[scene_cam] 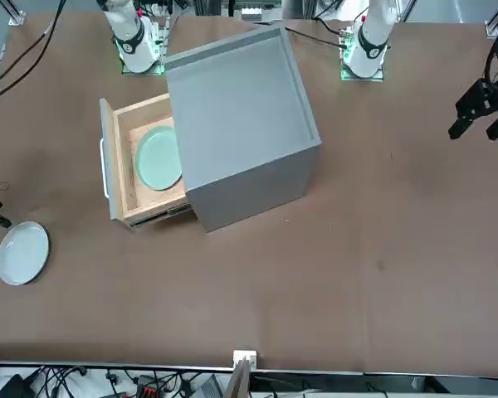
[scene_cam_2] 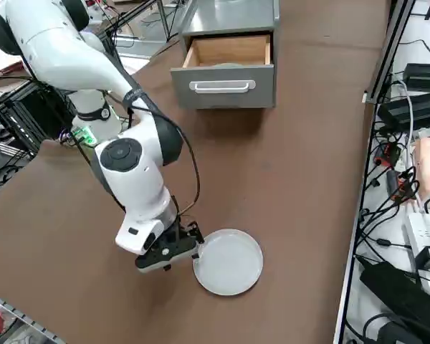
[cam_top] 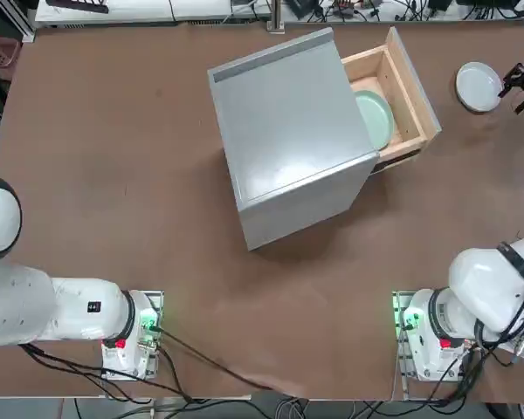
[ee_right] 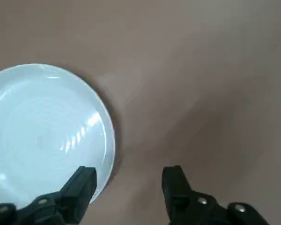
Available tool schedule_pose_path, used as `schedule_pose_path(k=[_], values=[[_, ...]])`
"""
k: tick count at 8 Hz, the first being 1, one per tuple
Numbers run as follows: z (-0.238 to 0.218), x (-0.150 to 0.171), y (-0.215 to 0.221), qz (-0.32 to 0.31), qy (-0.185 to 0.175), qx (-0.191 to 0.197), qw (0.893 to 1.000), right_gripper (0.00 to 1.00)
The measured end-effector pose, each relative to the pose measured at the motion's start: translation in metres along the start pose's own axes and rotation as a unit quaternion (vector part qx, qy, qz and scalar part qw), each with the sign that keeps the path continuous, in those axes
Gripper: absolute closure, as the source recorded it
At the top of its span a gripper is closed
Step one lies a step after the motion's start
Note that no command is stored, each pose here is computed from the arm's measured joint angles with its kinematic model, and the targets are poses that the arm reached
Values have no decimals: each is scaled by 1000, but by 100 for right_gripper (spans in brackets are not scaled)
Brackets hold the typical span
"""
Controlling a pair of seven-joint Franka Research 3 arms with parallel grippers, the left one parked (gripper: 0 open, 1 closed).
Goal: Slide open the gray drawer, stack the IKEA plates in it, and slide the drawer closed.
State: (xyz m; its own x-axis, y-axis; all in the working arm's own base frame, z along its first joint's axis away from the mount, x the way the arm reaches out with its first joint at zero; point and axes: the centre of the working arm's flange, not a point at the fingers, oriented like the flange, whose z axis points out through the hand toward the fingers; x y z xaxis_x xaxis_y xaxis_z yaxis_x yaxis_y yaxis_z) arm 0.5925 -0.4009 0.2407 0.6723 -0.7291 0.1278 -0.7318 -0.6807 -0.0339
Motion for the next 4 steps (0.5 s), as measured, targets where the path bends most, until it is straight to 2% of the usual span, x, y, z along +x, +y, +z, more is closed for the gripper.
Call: schedule_pose_path(k=[4], values=[[40, -3, -1, 4, 22, 10, 1000, 19]])
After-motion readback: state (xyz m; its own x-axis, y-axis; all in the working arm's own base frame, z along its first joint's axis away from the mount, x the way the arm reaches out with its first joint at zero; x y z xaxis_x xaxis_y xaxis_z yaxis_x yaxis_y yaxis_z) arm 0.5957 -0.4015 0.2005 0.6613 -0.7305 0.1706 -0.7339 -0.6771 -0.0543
